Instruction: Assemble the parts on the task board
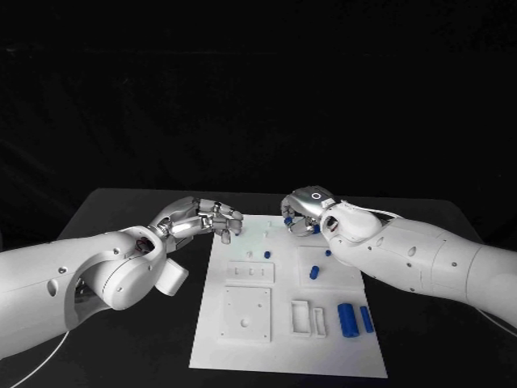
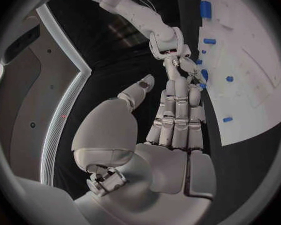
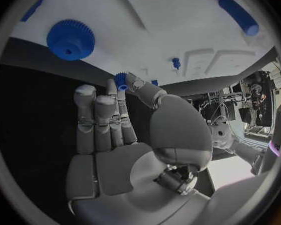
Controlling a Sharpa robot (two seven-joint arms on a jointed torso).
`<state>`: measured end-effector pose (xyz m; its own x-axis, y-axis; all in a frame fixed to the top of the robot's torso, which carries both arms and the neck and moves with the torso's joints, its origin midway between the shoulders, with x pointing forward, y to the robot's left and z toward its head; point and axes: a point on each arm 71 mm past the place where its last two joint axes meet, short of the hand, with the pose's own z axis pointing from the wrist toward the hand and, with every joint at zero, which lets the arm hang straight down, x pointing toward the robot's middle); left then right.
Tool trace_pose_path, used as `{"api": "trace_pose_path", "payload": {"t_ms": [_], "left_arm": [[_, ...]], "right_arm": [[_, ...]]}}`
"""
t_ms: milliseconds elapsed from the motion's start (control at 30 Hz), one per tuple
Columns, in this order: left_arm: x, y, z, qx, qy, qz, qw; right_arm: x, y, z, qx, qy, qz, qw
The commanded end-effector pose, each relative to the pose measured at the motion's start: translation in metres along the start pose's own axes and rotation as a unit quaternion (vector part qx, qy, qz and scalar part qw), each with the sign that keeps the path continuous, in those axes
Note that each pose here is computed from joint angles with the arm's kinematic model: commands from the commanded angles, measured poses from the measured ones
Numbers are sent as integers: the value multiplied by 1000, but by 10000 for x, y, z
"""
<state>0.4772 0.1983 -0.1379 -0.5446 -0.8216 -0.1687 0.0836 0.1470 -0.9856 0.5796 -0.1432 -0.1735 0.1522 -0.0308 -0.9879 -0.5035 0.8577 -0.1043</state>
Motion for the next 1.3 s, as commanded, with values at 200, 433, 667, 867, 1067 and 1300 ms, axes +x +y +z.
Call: {"api": "trace_pose_path", "payload": {"t_ms": [200, 433, 667, 867, 1067, 1300], "left_arm": [[32, -46, 37, 11, 11, 2, 1000], [39, -108, 71, 16, 13, 6, 1000], [34, -130, 77, 18, 12, 7, 1000], [34, -151, 83, 20, 13, 8, 1000], [44, -177, 89, 22, 15, 9, 1000], [43, -203, 88, 25, 15, 10, 1000]], "right_arm": [[-42, 91, 106, 0, -25, -18, 1000], [-46, 176, 154, -6, -24, -16, 1000], [-45, 221, 180, -10, -22, -16, 1000], [-40, 232, 197, -9, -18, -17, 1000], [-36, 220, 205, -5, -16, -18, 1000], [-29, 199, 204, 1, -12, -21, 1000]]}}
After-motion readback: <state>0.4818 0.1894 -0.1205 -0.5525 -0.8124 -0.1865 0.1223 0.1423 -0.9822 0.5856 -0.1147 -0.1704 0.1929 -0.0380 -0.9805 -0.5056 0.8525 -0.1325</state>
